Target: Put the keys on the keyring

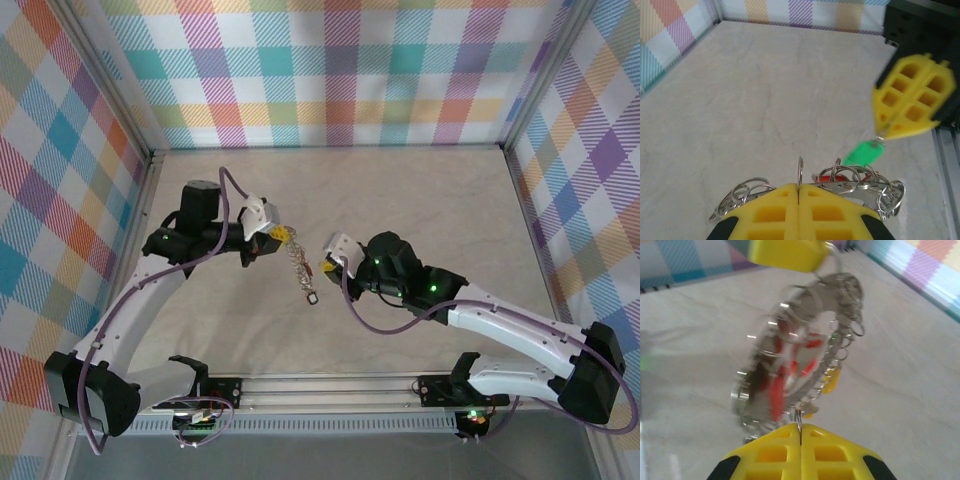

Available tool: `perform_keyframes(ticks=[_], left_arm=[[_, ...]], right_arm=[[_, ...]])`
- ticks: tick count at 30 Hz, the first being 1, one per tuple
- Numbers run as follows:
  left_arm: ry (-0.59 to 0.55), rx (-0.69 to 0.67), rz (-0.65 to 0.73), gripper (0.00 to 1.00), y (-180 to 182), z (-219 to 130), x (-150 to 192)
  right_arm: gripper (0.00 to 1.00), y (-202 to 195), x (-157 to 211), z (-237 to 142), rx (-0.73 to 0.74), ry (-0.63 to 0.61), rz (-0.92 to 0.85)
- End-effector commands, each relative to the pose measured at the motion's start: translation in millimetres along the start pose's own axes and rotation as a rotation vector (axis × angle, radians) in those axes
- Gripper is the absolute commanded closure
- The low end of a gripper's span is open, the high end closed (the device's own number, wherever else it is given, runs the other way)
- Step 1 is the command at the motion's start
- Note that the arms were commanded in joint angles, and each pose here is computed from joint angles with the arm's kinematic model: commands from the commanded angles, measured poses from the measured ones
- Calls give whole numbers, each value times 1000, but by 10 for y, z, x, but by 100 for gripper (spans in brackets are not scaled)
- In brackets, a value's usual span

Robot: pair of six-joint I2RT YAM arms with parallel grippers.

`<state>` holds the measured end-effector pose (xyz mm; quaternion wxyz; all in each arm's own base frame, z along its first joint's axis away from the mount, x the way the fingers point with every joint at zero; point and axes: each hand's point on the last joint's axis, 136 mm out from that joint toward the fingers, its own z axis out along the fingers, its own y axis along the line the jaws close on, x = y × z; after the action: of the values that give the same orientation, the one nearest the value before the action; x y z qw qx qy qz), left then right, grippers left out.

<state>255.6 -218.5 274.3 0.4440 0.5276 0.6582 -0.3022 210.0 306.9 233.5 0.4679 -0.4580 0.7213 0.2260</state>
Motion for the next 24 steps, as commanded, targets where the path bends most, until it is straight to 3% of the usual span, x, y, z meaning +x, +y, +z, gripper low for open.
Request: perform_keyframes(ticks=[1,10,14,24], left_arm=[[-28,52,61,100,-175,24,-54],[27,10,12,100,-177,252,31],[28,2,-35,100,-174,359,29],[77,-103,-120,100,4,507,202]], right_arm=[[100,-239,-23,-61,107,17,49],[100,-111,-153,213,8,3,151],[100,-234,-162,303,73,1,252],[100,-190,-186,340,47,-30,285]])
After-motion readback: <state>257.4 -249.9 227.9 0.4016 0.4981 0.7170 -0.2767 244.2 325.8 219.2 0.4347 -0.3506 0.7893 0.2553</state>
